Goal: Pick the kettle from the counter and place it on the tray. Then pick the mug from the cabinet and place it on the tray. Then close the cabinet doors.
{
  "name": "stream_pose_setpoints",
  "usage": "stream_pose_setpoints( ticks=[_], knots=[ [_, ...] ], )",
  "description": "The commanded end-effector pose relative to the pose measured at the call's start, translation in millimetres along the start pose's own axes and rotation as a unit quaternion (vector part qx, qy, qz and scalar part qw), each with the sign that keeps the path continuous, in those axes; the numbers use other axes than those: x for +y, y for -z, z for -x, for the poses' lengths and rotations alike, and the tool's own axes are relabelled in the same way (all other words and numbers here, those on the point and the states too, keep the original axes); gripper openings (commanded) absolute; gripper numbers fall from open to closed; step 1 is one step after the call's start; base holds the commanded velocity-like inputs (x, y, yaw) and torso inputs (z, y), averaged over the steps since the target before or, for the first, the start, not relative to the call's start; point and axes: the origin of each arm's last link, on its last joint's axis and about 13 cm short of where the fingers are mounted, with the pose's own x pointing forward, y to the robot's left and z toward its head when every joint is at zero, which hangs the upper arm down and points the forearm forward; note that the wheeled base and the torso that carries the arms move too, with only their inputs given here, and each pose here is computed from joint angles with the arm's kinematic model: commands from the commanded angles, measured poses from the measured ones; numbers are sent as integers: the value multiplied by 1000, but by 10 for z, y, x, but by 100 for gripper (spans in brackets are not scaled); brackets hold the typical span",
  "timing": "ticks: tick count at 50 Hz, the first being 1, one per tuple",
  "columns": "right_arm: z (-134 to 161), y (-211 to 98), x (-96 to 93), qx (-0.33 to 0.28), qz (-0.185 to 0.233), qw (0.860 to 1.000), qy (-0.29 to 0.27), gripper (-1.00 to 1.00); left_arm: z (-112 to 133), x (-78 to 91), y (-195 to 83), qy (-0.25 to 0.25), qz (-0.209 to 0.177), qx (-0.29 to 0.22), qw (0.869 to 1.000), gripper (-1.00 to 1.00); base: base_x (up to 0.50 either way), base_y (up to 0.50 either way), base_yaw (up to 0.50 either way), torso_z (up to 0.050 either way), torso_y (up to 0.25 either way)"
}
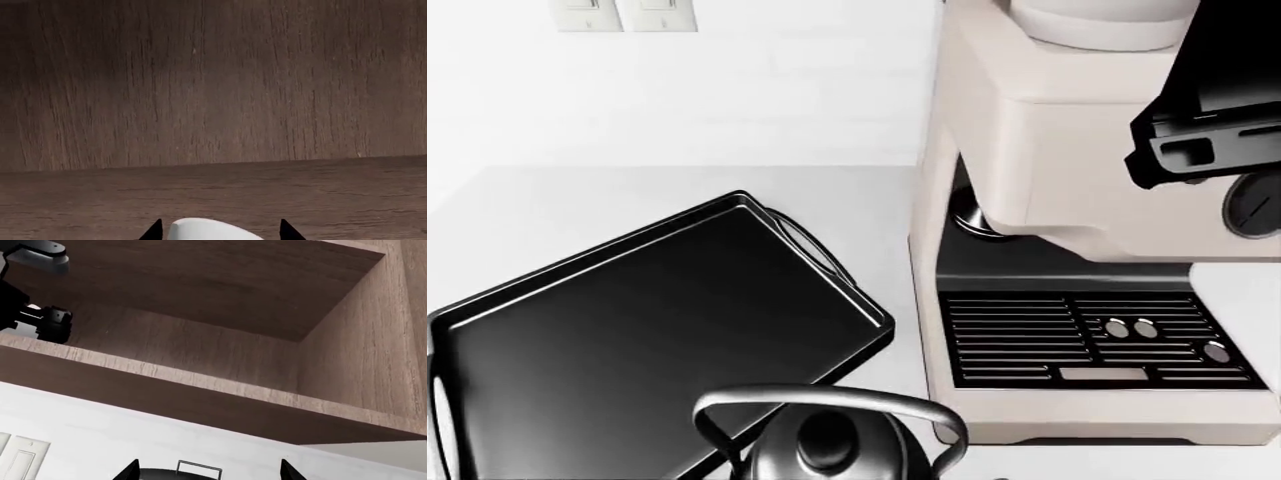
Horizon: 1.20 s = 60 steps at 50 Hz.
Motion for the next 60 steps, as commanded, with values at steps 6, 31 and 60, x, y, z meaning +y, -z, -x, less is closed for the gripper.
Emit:
stream_pose_setpoints(
  ticks=[6, 31, 60],
  knots=[
    [65, 31, 25, 5, -8, 1000, -2, 100, 230, 251, -319, -70, 13, -108, 992, -100, 0, 0, 0, 0, 0],
    [100, 61, 49, 16, -23, 1000, -7, 100, 811, 224, -582, 11, 18, -191, 981, -100, -428, 0, 0, 0, 0],
    [352, 336, 26, 38, -46, 998, 14, 100, 1203, 222, 2031, 157, 88, -34, 983, -100, -1, 0, 0, 0, 0]
  ],
)
